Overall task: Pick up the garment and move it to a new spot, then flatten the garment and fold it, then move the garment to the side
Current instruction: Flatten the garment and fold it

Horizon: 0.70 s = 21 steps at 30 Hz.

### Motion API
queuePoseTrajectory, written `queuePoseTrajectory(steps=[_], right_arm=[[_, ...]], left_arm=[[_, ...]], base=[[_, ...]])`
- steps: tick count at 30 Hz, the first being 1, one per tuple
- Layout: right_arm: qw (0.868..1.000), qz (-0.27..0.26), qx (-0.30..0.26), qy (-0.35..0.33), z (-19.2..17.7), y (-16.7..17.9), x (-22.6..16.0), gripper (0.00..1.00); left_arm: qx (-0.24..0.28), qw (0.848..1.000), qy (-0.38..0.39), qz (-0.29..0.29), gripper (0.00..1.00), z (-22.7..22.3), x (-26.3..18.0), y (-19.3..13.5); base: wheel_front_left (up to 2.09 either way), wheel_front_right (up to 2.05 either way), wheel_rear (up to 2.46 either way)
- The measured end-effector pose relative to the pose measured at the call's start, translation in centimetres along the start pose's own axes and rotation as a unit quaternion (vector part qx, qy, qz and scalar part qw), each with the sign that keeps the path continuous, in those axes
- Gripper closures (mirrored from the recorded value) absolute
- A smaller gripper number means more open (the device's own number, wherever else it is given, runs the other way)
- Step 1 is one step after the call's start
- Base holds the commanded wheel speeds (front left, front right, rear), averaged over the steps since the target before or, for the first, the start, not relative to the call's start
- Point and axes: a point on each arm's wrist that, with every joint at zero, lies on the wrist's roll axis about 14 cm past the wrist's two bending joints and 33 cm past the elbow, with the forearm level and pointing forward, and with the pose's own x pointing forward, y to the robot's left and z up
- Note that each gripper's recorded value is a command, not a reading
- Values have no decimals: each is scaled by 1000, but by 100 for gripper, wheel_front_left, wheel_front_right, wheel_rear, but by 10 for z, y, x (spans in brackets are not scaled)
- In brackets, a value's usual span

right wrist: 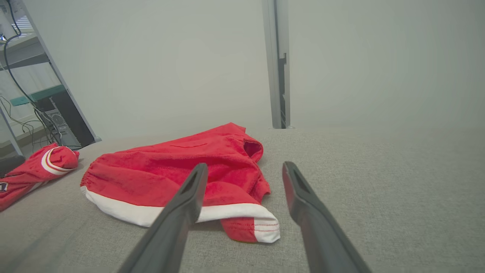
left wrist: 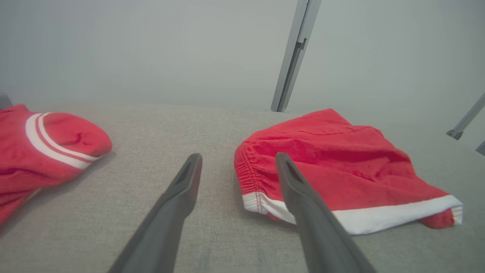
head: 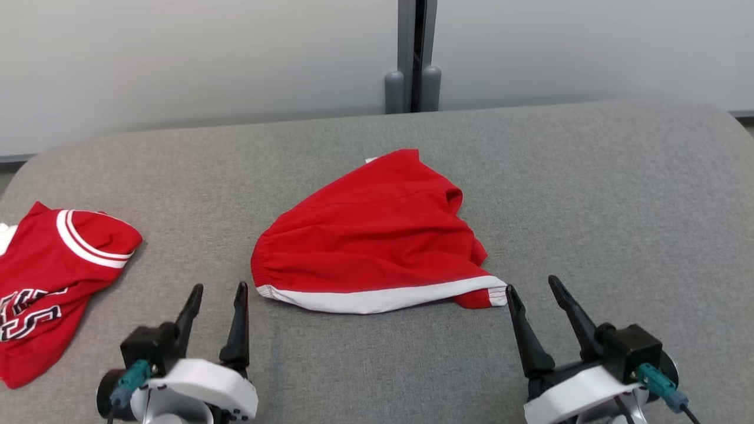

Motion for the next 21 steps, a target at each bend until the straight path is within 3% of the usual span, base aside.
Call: queuePoseTrajectory(steps=[7,21], right_arm=[[1000,4,1,7,-5,6,-12,0],[1000,-6,6,7,-5,2,-15,0]], left_arm=[[-17,1000,8,13,0,-12,-25,3],[-19,999,27,14,0,-26,-24,2]], base=[[0,0,0],[0,0,0]])
